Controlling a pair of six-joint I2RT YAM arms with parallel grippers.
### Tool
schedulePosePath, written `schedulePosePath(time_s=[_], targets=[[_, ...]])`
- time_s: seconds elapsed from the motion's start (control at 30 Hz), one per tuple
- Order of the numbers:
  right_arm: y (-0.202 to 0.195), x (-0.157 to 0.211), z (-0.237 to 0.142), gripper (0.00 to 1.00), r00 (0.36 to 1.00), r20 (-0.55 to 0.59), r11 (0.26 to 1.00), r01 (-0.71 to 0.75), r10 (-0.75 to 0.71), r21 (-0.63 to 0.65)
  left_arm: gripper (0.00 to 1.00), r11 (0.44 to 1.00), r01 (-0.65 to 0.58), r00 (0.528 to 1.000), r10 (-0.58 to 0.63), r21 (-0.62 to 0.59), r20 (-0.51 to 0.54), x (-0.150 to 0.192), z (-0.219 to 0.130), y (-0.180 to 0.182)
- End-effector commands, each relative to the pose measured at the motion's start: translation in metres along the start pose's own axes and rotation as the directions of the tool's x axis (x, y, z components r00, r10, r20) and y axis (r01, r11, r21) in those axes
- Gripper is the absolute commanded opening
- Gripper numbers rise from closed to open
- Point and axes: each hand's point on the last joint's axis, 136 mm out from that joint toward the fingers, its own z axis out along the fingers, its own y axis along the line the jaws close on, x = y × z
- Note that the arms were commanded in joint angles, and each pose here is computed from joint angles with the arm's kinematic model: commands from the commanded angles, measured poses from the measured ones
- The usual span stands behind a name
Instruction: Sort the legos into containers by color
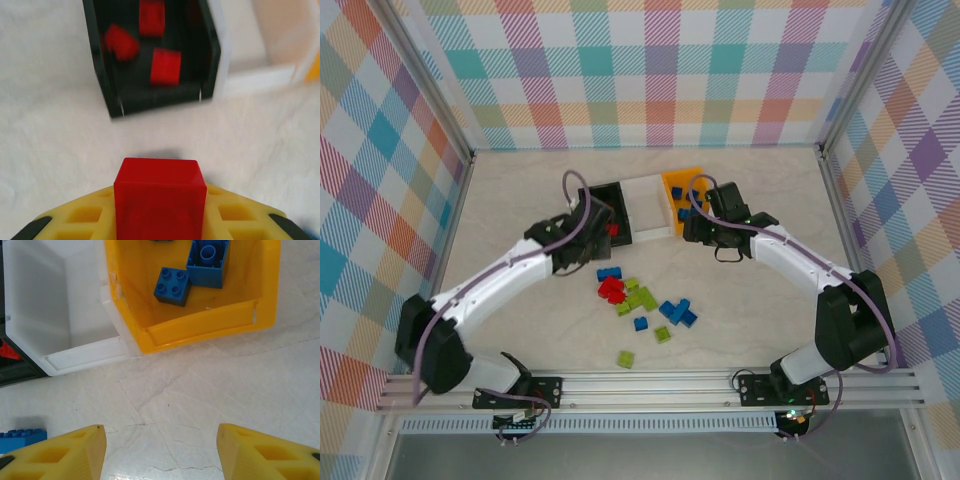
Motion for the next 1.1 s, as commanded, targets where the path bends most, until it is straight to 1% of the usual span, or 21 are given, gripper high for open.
schedulePosePath(time_s=[0.0, 0.07, 0.13, 0.23, 0.3, 0.33, 0.37, 0.43, 0.5, 0.6, 0.63, 0.67, 0.73, 0.77, 0.8, 0.87, 0.9, 1.07], targets=[[0.001, 0.0, -0.003, 0.61, 1.0, 0.009, 1.0, -0.01, 0.01, -0.017, 0.31, 0.998, -0.022, 1.0, 0.023, -0.065, 0.016, -0.036, 0.036, -0.002], [0.002, 0.001, -0.004, 0.61, 1.0, 0.006, 1.0, -0.007, 0.007, -0.021, 0.3, 0.995, -0.024, 0.999, 0.026, -0.098, 0.021, -0.057, 0.056, -0.006], [0.002, 0.004, -0.006, 0.6, 1.0, 0.0, 1.0, -0.008, 0.008, -0.028, 0.29, 0.99, -0.012, 1.0, 0.013, -0.142, 0.008, -0.074, 0.079, -0.003], [0.002, 0.009, -0.01, 0.61, 1.0, -0.005, 0.999, 0.0, -0.001, -0.041, 0.28, 0.981, -0.003, 1.0, -0.002, -0.192, -0.027, -0.085, 0.108, 0.004], [0.003, 0.014, -0.013, 0.61, 1.0, -0.014, 0.999, 0.008, -0.009, -0.05, 0.29, 0.977, -0.008, 0.999, 0.0, -0.211, -0.04, -0.089, 0.119, 0.004], [0.003, 0.017, -0.015, 0.61, 1.0, -0.02, 0.998, 0.012, -0.013, -0.056, 0.31, 0.977, -0.013, 0.999, 0.003, -0.214, -0.048, -0.091, 0.122, 0.003], [0.003, 0.019, -0.016, 0.61, 1.0, -0.026, 0.998, 0.013, -0.015, -0.061, 0.35, 0.976, -0.013, 0.999, 0.003, -0.217, -0.047, -0.092, 0.124, 0.003], [0.004, 0.028, -0.018, 0.62, 0.999, -0.051, 0.997, 0.014, -0.018, -0.078, 0.5, 0.978, -0.009, 0.999, -0.001, -0.207, -0.048, -0.095, 0.122, 0.0], [0.009, 0.038, -0.021, 0.63, 0.997, -0.074, 0.995, 0.028, -0.035, -0.099, 0.63, 0.983, 0.004, 0.999, -0.009, -0.185, -0.031, -0.099, 0.112, -0.004], [0.025, 0.061, -0.028, 0.65, 0.987, -0.127, 0.985, 0.083, -0.102, -0.149, 0.77, 0.991, 0.024, 1.0, -0.022, -0.133, 0.018, -0.105, 0.081, -0.011], [0.031, 0.072, -0.032, 0.65, 0.98, -0.148, 0.979, 0.11, -0.136, -0.169, 0.8, 0.994, 0.036, 0.999, -0.032, -0.107, 0.038, -0.105, 0.068, -0.013], [0.04, 0.083, -0.035, 0.65, 0.971, -0.164, 0.969, 0.141, -0.175, -0.203, 0.82, 0.996, 0.049, 0.997, -0.045, -0.076, 0.058, -0.105, 0.055, -0.016], [0.065, 0.111, -0.046, 0.66, 0.942, -0.192, 0.926, 0.205, -0.274, -0.316, 0.88, 0.997, 0.083, 0.992, -0.083, 0.002, 0.098, -0.101, 0.026, -0.02], [0.074, 0.122, -0.05, 0.67, 0.928, -0.204, 0.908, 0.228, -0.312, -0.35, 0.97, 0.995, 0.095, 0.988, -0.099, 0.039, 0.122, -0.1, 0.011, -0.021], [0.084, 0.139, -0.054, 0.67, 0.904, -0.22, 0.883, 0.263, -0.366, -0.388, 1.0, 0.992, 0.109, 0.984, -0.117, 0.065, 0.136, -0.093, 0.0, -0.02], [0.101, 0.166, -0.059, 0.67, 0.855, -0.24, 0.837, 0.328, -0.46, -0.437, 1.0, 0.984, 0.138, 0.975, -0.155, 0.112, 0.162, -0.082, -0.022, -0.014], [0.11, 0.183, -0.061, 0.67, 0.819, -0.253, 0.808, 0.366, -0.515, -0.462, 1.0, 0.981, 0.149, 0.97, -0.169, 0.12, 0.173, -0.076, -0.031, -0.008], [0.134, 0.243, -0.052, 0.67, 0.633, -0.301, 0.684, 0.534, -0.713, -0.496, 1.0, 0.981, 0.184, 0.959, -0.195, 0.068, 0.208, -0.047, -0.061, 0.031]])
